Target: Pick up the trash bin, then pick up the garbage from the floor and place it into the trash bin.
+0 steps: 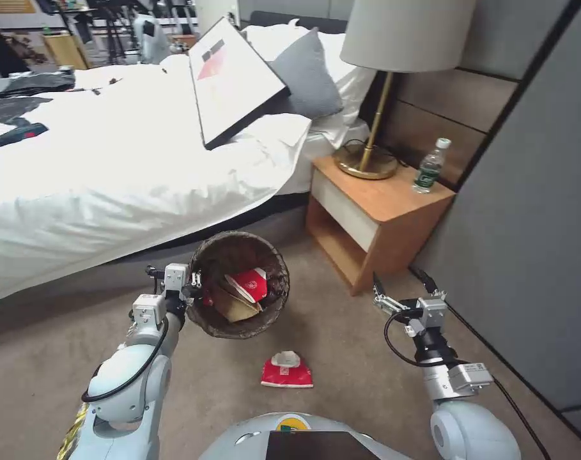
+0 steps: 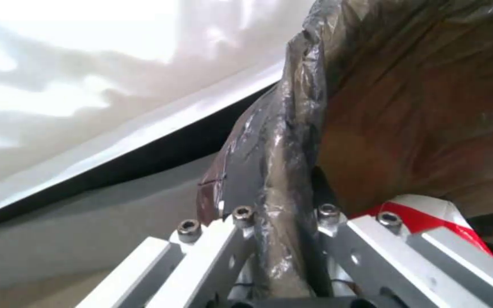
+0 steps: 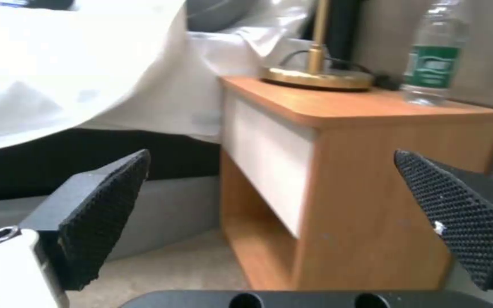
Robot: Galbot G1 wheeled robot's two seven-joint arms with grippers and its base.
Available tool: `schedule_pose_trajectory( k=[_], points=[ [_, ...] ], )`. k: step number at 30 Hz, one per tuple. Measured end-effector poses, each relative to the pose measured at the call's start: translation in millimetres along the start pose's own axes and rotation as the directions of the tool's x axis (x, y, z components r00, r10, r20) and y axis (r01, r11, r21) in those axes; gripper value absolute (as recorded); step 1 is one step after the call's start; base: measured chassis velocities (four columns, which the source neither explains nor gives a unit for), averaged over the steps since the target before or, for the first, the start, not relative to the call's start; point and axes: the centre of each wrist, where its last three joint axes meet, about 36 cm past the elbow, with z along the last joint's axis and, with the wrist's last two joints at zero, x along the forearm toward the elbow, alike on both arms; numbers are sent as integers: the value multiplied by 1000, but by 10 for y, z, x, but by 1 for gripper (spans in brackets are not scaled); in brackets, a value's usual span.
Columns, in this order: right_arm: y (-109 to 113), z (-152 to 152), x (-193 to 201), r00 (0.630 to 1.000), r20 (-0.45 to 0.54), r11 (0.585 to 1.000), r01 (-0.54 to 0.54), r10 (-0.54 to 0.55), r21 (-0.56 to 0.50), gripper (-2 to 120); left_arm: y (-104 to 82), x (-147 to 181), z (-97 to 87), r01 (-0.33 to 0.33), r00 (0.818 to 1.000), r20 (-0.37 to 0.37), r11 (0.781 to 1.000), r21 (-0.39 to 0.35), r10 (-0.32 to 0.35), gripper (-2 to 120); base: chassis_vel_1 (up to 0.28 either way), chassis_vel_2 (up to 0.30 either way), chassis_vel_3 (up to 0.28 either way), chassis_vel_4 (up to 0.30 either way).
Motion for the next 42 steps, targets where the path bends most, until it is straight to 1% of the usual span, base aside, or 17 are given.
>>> schedule_pose_trajectory(
  k=[28,32,35,42],
  points=[
    [-9,5,3,1000,-2,1000,-9,9,-4,100,-5,-15,9,-3,1000,9,1000,2,3,3,98,100,97,100],
    [-7,3,4,1000,-5,1000,-13,13,-5,100,-4,-14,10,-2,1000,12,1000,1,2,3,10,14,19,12],
    [-35,-23,19,999,-26,999,-34,34,2,100,-13,-20,17,-7,1000,11,1000,2,7,3,0,0,0,0],
    [-39,-23,24,999,-29,999,-40,40,4,100,-15,-36,20,-10,1000,11,1000,1,10,3,0,0,0,0]
  ],
)
